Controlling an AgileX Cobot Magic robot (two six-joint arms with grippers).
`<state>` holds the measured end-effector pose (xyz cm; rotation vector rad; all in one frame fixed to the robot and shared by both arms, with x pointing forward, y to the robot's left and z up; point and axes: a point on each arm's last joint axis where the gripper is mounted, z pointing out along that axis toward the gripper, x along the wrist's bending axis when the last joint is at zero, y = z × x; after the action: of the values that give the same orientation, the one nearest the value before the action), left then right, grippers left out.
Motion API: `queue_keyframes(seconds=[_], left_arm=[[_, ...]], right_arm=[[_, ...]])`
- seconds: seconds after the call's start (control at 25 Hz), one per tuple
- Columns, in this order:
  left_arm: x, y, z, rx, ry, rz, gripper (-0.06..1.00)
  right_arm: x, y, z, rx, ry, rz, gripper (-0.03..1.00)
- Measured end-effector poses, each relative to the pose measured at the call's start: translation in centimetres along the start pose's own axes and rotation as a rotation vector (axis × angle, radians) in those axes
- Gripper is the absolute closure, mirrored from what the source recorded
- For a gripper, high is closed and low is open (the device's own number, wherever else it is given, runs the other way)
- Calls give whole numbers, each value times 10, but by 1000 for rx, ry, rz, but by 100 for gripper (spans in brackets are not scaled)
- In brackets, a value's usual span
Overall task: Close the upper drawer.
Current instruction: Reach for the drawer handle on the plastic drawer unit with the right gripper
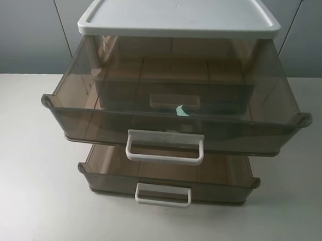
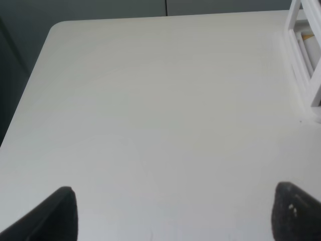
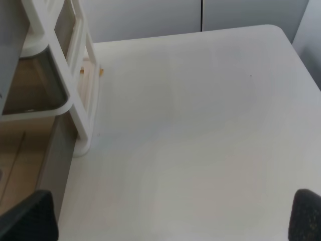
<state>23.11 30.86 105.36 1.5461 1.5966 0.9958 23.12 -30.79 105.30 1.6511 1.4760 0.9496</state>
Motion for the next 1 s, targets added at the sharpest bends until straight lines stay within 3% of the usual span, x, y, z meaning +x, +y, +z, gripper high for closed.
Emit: queue_keyframes(seconds=[1.0], left_arm=[[0,0,0,0,0,0,20]], right_arm=[[0,0,0,0,0,0,27]])
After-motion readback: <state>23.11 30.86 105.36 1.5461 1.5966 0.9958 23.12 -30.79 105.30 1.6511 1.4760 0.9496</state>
